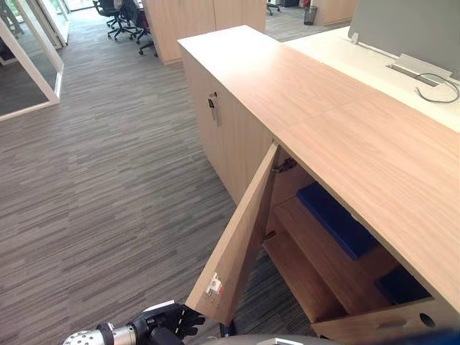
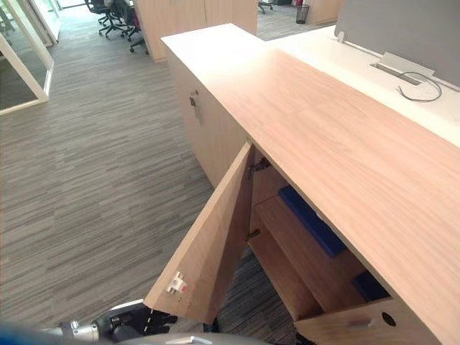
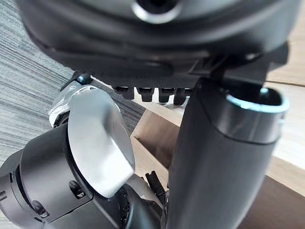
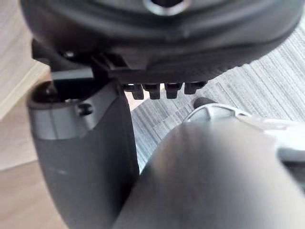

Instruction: Walk over to the cabinet, pick up the folder, carry it to the office cabinet, place the folder inside the office cabinet, then close the office cabinet door

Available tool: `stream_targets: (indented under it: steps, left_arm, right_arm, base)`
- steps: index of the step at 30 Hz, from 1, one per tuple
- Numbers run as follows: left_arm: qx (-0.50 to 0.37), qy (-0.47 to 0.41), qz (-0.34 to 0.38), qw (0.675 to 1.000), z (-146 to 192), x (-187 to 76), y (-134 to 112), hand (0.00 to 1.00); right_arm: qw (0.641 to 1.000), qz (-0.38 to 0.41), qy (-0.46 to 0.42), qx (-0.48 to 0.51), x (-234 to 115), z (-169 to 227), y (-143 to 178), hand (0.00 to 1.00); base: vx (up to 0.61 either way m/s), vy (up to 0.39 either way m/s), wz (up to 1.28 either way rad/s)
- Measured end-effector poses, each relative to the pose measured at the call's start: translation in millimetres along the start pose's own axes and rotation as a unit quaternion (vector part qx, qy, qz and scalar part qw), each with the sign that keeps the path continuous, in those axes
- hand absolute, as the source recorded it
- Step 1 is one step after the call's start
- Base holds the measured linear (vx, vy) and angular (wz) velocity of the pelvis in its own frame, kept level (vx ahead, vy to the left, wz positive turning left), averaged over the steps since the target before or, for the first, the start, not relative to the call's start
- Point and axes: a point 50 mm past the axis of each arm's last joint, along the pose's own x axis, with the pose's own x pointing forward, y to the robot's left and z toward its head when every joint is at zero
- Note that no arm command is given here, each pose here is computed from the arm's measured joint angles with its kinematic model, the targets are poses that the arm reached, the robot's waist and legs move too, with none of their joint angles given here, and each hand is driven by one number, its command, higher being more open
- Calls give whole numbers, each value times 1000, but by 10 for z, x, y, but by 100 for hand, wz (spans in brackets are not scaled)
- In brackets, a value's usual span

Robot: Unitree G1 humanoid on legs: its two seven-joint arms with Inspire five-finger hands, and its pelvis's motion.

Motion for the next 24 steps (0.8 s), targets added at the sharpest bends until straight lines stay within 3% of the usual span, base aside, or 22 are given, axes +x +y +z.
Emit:
stream_targets:
  steps: [6,12,15,19,22,24]
  left_arm:
    - [-28,-2,-19,999,-124,50,-144,100]
    - [-16,-6,-38,999,-135,184,-255,100]
    - [16,-13,-58,998,-17,376,-293,100]
    - [144,-3,-84,986,295,604,-227,100]
    - [287,0,-115,951,581,747,-248,100]
    - [403,-68,-140,902,944,831,-426,100]
  right_arm:
    - [979,-97,55,170,-207,-454,-448,100]
    - [962,-108,84,237,-273,-682,-413,100]
    - [956,-99,98,257,-274,-754,-321,100]
    - [949,-91,112,280,-276,-823,-213,100]
    - [950,-93,112,275,-281,-821,-236,100]
    - [955,-84,117,261,-268,-808,-206,100]
  base:
    - [-14,-3,-26]
    - [-36,-1,-61]
    - [-65,-14,-51]
    - [-41,-9,-22]
    - [-8,-1,-1]
    - [21,-1,8]
